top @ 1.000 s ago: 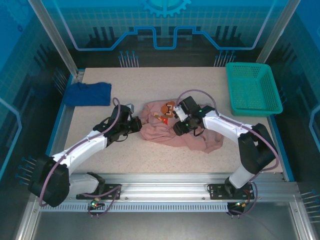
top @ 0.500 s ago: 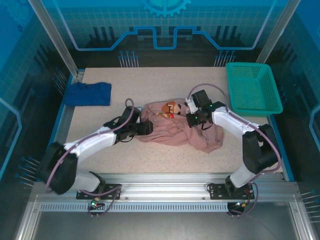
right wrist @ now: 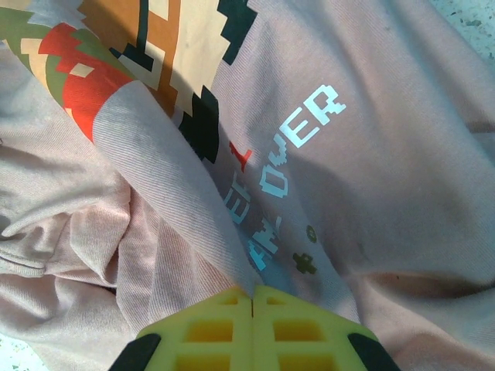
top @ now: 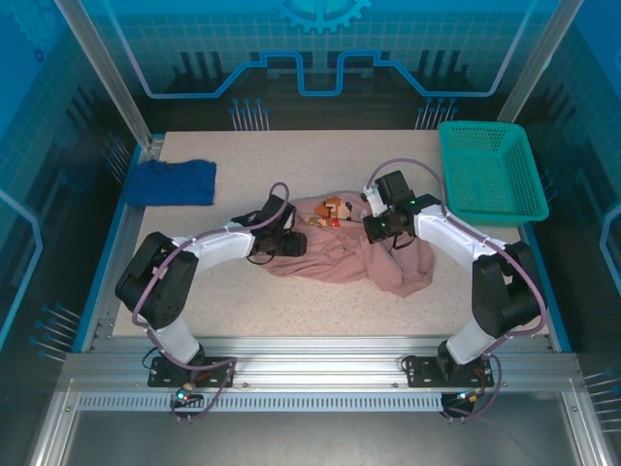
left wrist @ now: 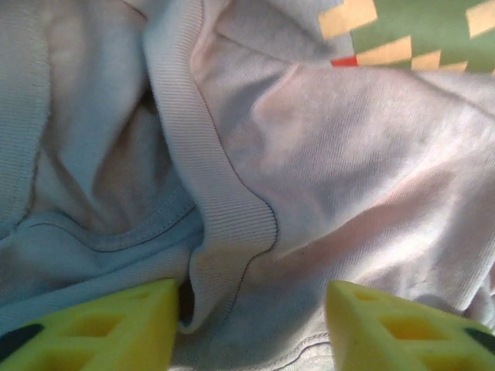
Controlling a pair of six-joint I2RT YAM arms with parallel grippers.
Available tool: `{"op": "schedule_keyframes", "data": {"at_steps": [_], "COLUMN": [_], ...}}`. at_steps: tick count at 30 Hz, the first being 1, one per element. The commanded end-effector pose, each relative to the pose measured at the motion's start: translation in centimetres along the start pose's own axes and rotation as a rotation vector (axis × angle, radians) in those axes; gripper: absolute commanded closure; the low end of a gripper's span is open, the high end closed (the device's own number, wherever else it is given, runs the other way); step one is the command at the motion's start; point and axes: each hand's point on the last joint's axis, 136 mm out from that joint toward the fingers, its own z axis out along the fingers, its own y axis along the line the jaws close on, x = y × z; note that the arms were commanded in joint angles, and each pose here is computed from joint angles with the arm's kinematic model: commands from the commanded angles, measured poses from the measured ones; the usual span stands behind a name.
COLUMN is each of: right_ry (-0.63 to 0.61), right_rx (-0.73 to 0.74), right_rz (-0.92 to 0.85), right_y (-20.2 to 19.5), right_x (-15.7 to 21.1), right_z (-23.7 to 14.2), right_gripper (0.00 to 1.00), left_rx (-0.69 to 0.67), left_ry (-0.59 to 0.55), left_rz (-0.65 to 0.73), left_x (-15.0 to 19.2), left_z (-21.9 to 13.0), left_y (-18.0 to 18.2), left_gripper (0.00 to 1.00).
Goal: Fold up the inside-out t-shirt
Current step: Turn the T-shirt inside out at the center of the table.
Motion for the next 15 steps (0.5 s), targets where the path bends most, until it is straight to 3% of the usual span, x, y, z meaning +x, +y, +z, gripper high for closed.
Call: {"op": "schedule_keyframes", "data": {"at_steps": [1,8,15], "right_ry": [-0.038,-0.068,-0.151], "right_rx": [-0.006,0.0,0.03], "right_rz": [0.013,0.017,0.029], "right_y": [-0.3,-0.5,-1.5], "right_x": [-1.3,-2.4,-4.5], "right_z": [-1.3,-2.0,-4.9], "right_gripper": [0.98,0.98,0.98], "left_rx": [0.008,0.033,0.145], "left_ry": [0.054,0.025,-0.113], "left_rz": [0.017,0.048,0.064], "left_x": [1.4,0.3,-2.1], "left_z": [0.6,0.1,-4.7], "left_y": [-0.3,-1.1,-3.5], "left_gripper": [0.6,0.98,1.0]}}
